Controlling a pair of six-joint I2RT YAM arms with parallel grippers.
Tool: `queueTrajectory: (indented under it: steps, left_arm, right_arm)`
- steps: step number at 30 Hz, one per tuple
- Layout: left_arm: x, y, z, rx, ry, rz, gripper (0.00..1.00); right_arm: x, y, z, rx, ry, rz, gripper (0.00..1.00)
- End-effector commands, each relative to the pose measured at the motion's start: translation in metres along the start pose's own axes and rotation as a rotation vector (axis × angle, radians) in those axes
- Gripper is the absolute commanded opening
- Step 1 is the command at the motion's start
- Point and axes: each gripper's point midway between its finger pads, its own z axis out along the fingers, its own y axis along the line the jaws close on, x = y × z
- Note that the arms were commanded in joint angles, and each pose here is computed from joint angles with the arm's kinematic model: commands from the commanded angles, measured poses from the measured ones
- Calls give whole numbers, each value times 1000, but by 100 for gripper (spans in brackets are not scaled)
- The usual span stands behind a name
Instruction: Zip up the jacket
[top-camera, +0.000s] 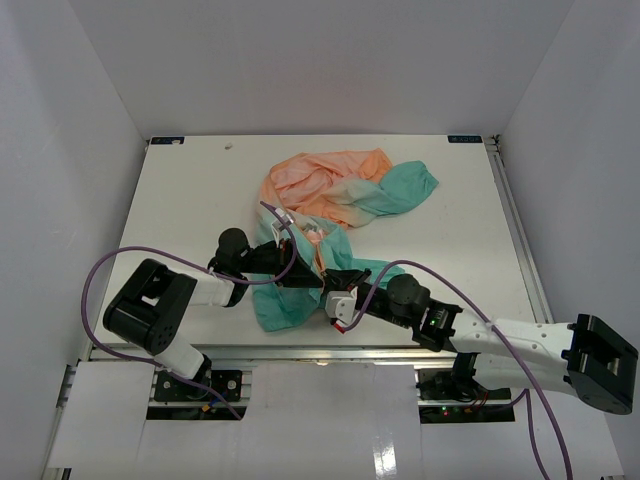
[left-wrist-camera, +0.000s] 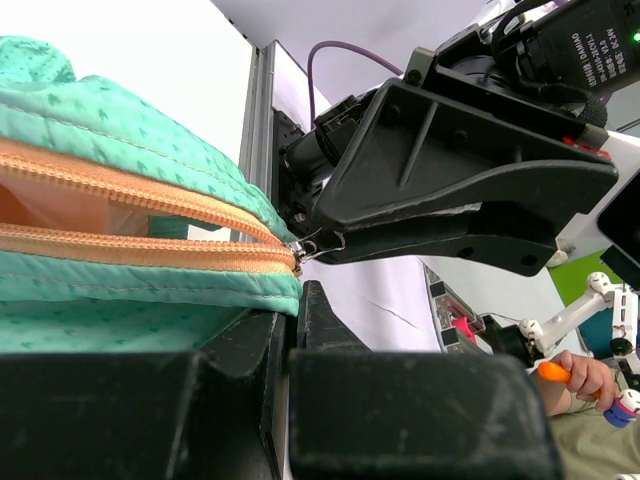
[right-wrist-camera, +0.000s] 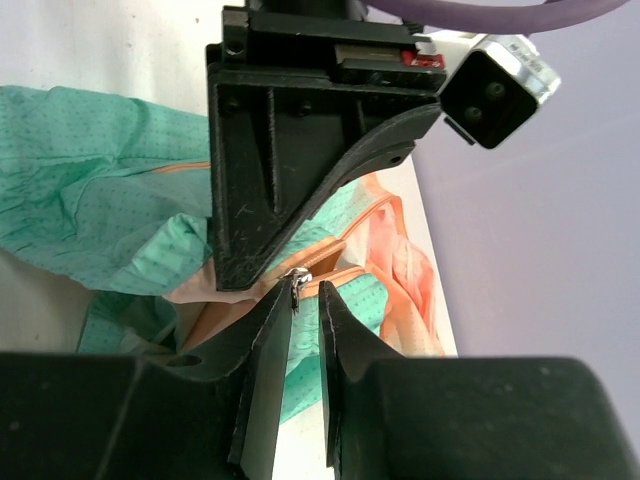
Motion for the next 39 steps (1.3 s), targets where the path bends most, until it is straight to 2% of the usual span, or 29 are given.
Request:
queueTrajectory:
  steps: [1,14,17,20,25,39]
  left_arm:
    - [3,-7,-1,25,15,39,0]
    - [3,-9,-2,32,15,43,0]
    - [3,-10,-2,32,15,45,0]
    - [4,-9,-2,30,15,38,0]
    - [5,-5,-2,18,16,17,0]
    - [5,12,-1,-61,8,-9,0]
  right_arm:
    - [-14,-19,-1,76,-49,8,23]
    - [-11,-5,7,8,-40,23,20]
    - [-11,-4,8,3,-37,23,15]
    - [-15,-13,8,46,-56,25,8]
    - [-14,-35,17,123,-16,31,8]
    - [-15,-87,21,308,-17,93,8]
